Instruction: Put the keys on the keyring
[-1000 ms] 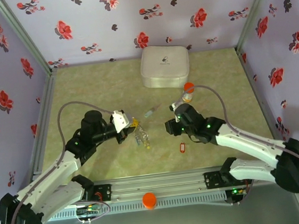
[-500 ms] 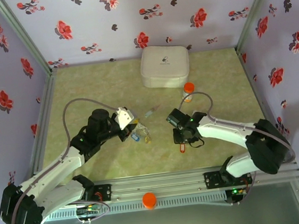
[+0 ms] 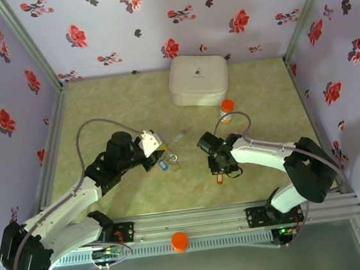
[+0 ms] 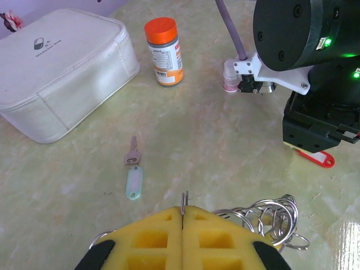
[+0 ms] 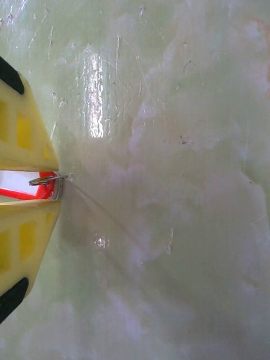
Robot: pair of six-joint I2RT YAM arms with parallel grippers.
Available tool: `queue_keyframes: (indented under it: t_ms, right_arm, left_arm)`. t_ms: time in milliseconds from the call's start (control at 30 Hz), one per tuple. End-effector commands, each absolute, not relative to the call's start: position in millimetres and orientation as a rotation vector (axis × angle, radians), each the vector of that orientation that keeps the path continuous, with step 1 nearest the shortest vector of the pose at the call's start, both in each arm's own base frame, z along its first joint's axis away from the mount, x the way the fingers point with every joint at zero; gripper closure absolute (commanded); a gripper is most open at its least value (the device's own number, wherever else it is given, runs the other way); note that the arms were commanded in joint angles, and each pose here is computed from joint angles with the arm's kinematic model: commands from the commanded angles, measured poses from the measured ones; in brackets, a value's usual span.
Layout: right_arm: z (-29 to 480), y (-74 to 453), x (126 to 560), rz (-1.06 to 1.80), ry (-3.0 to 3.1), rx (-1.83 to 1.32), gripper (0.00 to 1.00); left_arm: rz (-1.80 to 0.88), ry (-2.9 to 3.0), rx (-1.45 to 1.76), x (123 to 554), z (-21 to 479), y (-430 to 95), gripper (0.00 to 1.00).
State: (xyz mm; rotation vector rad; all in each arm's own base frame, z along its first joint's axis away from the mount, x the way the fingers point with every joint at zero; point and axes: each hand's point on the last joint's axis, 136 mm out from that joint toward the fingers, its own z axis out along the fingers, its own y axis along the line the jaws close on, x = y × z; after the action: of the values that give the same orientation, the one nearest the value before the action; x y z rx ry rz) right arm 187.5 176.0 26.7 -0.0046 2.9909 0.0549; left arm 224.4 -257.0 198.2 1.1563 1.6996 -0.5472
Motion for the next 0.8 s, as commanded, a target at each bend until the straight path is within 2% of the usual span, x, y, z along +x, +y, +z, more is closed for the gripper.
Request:
queue_keyframes:
  t_ms: [0,333,467,533,667,767]
  right_arm:
    - [28.2,173.4,188.1,0.027,3.005,0.015,0.81]
    - [22.7,175.4,181.9,0.020,3.047,-0.022,0.88]
    - [24.3,176.3,181.7,0.012,3.052,-0.032,0.93]
    - [26.1,177.1,182.0,0.014,3.051,-0.041,0.93]
    - [29.7,179.2,181.8,0.023,3.049,-0.053,0.83]
    - [30.9,177.7,181.1,0.015,3.048,-0.055,0.82]
  left_arm:
    - [-0.526,1.624,1.156,225.8,219.8,-259.4,1.00]
    - [-0.526,1.626,1.170,224.0,218.6,-258.9,1.00]
    - [-0.529,1.623,1.172,223.7,219.2,-259.6,1.00]
    - [-0.527,1.624,1.174,223.8,218.5,-259.3,1.00]
    - [-0.528,1.624,1.176,223.4,218.1,-259.4,1.00]
    - [-0.530,1.624,1.177,222.9,217.8,-259.5,1.00]
